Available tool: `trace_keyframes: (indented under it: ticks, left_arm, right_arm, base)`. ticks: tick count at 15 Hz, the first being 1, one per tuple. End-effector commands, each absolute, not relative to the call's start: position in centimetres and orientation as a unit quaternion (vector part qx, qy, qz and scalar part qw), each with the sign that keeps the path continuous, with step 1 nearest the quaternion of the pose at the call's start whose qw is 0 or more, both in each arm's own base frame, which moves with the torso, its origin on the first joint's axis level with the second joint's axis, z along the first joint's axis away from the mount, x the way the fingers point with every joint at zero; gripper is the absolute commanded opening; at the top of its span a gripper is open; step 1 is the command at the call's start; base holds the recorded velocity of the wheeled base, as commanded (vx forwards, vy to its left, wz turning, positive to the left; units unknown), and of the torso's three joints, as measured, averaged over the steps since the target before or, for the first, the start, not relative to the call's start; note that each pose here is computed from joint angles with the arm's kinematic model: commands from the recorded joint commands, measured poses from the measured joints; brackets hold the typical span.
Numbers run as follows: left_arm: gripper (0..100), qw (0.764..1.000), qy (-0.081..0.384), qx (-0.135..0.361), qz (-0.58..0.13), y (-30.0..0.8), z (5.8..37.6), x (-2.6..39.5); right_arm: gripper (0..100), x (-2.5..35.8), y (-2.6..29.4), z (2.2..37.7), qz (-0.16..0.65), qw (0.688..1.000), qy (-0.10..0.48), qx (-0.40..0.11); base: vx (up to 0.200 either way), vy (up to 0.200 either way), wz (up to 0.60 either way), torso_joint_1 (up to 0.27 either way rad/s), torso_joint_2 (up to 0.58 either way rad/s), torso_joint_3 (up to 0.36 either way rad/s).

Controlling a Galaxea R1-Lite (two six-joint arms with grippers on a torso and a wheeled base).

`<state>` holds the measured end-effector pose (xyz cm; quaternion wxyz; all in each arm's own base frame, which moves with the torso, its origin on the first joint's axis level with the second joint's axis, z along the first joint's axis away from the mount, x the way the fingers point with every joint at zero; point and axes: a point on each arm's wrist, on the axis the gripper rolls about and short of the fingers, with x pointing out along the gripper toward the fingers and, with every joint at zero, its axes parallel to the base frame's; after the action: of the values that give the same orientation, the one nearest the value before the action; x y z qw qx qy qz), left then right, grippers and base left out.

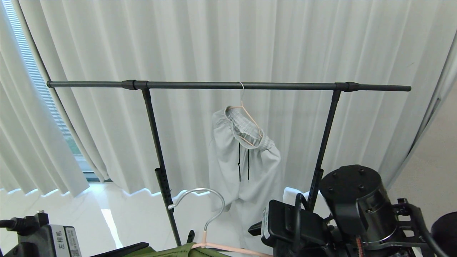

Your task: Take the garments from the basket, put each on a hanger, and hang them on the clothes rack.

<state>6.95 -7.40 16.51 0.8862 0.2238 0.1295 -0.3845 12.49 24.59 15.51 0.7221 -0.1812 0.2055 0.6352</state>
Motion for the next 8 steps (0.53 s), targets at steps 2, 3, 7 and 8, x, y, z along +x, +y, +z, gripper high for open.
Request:
trace_keyframes:
  ticks: [2,3,7,8]
  left_arm:
    - [0,0.887,0.126,0.222,-0.385,-7.38,16.65,6.9]
    - [0,0.887,0.125,0.222,-0.385,-7.39,16.69,6.91]
    - [0,0.888,0.122,0.22,-0.385,-7.32,16.8,6.85]
    - [0,0.888,0.121,0.219,-0.385,-7.3,16.81,6.83]
  right_arm:
    - [100,12.55,24.84,15.01,0.635,0.719,0.214,-0.184]
    - [100,12.6,24.94,14.81,0.635,0.718,0.217,-0.185]
    - [0,12.69,25.08,14.5,0.632,0.719,0.222,-0.187]
    - [0,12.73,25.06,14.5,0.631,0.72,0.222,-0.187]
  base:
    - [0.0,0.0,0.0,0.0,0.0,0.0]
    - [0.0,0.0,0.0,0.0,0.0,0.0]
    - [0.0,0.0,0.0,0.0,0.0,0.0]
    - [0.0,0.0,0.0,0.0,0.0,0.0]
